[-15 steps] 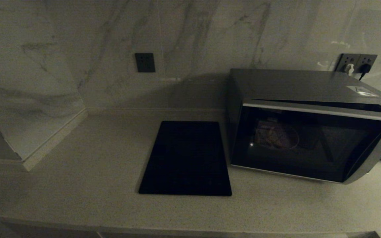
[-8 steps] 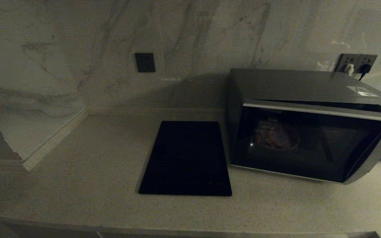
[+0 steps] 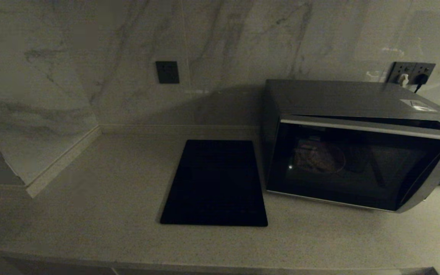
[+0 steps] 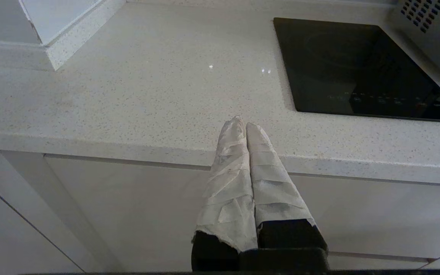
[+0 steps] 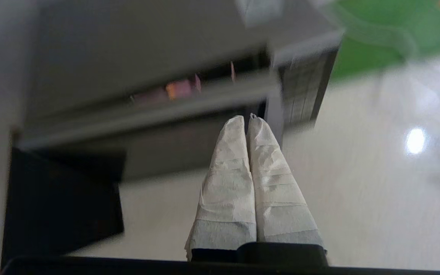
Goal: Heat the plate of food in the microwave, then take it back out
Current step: Open the microwave oven
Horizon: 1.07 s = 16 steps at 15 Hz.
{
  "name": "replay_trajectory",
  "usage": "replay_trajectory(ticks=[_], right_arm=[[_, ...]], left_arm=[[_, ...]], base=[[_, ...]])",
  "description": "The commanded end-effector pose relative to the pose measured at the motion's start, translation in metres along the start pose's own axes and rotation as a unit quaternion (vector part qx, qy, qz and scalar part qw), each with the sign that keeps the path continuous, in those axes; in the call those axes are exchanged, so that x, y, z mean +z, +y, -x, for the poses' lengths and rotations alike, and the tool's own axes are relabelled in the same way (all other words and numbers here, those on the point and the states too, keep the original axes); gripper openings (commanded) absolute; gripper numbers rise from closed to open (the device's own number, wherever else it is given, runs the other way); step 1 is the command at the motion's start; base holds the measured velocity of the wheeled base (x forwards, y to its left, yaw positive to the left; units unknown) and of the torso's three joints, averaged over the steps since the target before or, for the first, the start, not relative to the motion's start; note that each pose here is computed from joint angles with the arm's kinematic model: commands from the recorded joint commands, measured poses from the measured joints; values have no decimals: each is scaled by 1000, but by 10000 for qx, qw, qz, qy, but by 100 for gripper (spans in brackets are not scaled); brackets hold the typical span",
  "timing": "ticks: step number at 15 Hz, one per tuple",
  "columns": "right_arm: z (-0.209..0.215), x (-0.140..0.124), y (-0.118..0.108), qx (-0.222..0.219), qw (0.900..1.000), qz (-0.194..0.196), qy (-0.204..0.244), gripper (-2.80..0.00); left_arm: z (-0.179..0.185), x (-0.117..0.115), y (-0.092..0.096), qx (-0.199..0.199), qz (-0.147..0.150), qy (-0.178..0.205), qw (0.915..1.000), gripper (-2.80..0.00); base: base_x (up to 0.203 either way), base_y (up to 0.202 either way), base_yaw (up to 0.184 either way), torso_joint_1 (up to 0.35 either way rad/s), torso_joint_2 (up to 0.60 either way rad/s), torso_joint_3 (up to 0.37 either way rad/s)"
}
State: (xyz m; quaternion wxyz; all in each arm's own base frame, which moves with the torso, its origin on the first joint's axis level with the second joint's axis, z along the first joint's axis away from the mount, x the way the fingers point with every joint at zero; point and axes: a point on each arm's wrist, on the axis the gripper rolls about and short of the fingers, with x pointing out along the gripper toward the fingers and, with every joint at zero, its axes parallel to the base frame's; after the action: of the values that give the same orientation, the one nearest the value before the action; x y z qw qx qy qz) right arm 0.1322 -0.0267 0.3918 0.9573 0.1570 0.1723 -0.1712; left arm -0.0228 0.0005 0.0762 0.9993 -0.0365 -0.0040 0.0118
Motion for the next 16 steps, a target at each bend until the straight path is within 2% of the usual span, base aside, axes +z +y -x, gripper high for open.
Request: replay_trajectory(ticks=[1,3,5,6,7,11,16], right_arm=[[-62,-2,7,-255,9960,-17,854,-280],[-81,-5,10,-594,9911,-122,1187,-280],[-80,-4,19,-901,9849,-389,1426,-280],[-80,-9,24,-1063,9790,-395,1693,-280],[-86,-11,26,-1223,9760,-366,1767,-280],[-121,-7,33,-1400,9787,-421,1440,-280],[-185,-8,35,-1571,9788,-597,1168,-280]], left_arm=[[0,0,0,4,3,4,10000,-280],[0,0,0,4,3,5,10000,-280],[0,0,0,9,3,5,10000,-280],[0,0,0,0,3,2,10000,-280],[0,0,0,3,3,-2,10000,-280],[0,0,0,4,3,5,10000,-280],[0,0,0,3,3,-1,10000,-280]], base=[[0,0,0,0,0,0],[0,0,0,0,0,0],[0,0,0,0,0,0],[0,0,0,0,0,0],[0,0,0,0,0,0],[0,0,0,0,0,0],[0,0,0,0,0,0]])
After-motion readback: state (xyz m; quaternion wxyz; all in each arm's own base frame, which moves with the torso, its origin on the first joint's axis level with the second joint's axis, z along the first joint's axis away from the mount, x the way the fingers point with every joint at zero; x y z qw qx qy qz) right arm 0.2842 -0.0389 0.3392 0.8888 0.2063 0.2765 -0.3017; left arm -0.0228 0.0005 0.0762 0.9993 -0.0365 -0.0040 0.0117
